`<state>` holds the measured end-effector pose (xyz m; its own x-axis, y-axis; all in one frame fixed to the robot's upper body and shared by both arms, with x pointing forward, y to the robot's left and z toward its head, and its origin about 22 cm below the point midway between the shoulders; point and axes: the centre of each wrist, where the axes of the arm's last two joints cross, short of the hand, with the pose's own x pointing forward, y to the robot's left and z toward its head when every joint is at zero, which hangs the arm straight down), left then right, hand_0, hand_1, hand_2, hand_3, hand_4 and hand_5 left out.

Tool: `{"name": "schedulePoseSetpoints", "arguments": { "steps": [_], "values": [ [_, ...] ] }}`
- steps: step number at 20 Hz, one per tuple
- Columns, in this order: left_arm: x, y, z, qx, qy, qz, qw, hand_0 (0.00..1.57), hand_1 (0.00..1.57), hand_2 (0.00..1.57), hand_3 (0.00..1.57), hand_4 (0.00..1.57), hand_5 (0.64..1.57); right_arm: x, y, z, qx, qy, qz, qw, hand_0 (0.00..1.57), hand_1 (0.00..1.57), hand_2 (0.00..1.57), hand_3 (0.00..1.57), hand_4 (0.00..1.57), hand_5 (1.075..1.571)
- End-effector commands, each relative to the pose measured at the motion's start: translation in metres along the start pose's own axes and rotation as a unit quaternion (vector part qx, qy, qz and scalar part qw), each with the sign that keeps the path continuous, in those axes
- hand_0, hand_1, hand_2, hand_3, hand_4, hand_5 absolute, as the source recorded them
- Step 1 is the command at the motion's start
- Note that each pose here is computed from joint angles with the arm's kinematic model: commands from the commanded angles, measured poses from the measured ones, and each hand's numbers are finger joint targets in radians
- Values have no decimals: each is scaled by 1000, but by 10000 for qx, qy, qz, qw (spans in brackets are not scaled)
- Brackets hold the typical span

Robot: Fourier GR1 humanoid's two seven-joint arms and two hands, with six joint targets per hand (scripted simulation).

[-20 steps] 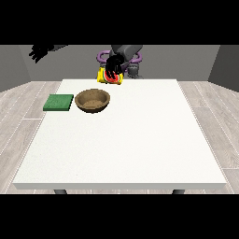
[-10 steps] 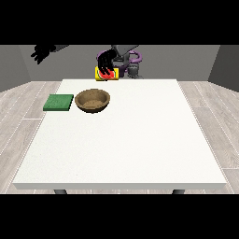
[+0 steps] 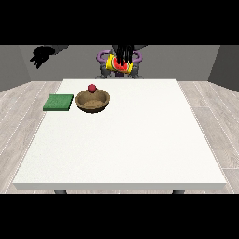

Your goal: Pick the cup and pour the ball into the bowl, then pick the bowl and place it on the pad

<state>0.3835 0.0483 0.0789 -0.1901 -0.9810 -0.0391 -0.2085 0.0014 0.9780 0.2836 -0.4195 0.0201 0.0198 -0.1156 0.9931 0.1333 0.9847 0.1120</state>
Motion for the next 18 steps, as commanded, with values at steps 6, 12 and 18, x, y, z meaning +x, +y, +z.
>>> {"name": "schedulePoseSetpoints", "arguments": {
  "steps": [6,12,18],
  "values": [
    [-80,82,-25,819,884,4553,8821,0,0,0,0,1150,1568,6,-4,-2,-433,-85,41,9990,0,0,0,0,785,1556],
    [-150,117,-21,592,137,6182,7836,0,0,0,0,1054,1566,-37,8,12,-874,56,-306,9957,0,0,0,0,747,1563],
    [-219,151,-15,373,-194,6578,7521,0,0,0,0,1055,1558,-56,24,6,-986,-73,-495,9939,0,0,0,0,737,1565]
  ]
}}
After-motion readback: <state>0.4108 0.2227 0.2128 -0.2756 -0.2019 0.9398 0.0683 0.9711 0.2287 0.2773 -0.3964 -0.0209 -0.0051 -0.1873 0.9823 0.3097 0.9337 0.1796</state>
